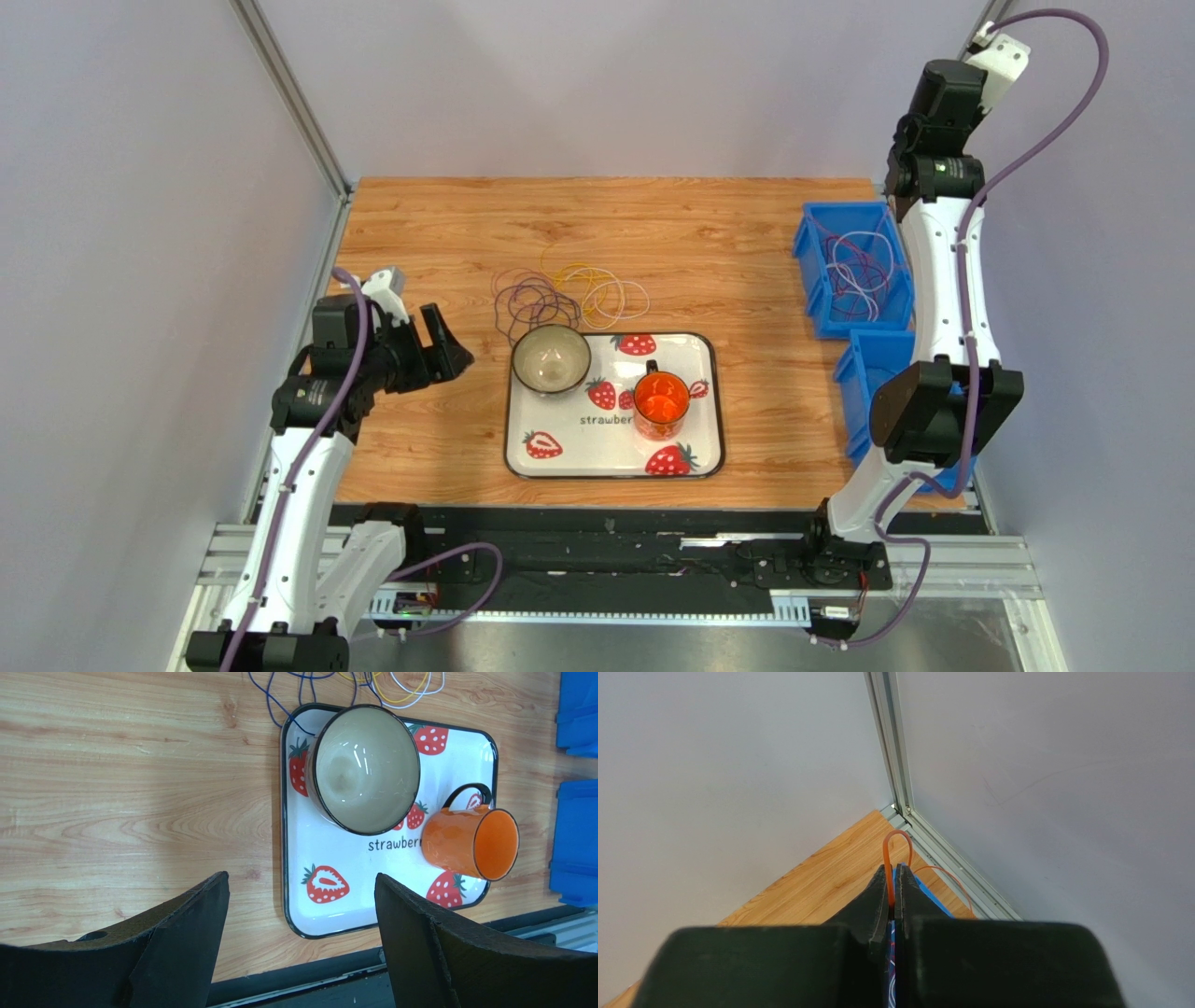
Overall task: Untangle the cables
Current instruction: Place the cable in the bin.
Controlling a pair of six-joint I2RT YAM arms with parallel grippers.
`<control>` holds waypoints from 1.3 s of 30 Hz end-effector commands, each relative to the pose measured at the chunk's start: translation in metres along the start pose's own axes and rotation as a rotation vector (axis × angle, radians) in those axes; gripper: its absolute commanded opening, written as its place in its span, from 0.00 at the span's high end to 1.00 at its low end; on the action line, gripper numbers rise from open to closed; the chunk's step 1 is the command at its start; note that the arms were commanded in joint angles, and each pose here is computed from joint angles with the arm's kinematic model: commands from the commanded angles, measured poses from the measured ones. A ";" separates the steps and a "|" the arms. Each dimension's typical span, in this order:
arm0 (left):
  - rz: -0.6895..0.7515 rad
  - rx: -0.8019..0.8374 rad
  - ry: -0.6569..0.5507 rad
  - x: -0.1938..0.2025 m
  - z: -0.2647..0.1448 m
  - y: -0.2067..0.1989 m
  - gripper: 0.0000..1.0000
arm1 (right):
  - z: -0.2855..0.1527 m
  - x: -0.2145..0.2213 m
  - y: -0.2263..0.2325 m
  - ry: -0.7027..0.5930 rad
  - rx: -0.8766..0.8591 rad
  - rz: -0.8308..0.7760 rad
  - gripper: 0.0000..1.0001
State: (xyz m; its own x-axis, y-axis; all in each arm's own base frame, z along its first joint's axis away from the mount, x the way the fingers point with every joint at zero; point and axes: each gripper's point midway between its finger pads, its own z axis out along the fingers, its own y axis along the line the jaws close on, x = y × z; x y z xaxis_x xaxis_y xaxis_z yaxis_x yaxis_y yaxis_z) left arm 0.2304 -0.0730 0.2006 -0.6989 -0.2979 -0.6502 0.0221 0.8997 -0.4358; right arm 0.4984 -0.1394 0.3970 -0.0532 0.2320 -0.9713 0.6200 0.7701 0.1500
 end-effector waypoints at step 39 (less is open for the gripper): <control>0.011 0.004 -0.015 -0.003 -0.001 -0.002 0.16 | -0.077 -0.065 0.033 -0.194 -0.070 -0.135 1.00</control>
State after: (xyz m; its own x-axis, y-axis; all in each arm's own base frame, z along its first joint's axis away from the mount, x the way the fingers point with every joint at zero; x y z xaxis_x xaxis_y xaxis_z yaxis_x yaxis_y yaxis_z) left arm 0.2308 -0.0715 0.1994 -0.6994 -0.2991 -0.6491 0.0138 0.9024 -0.4307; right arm 0.4892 -0.0799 0.4144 -0.1117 0.1121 -0.9874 0.5187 0.8541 0.0383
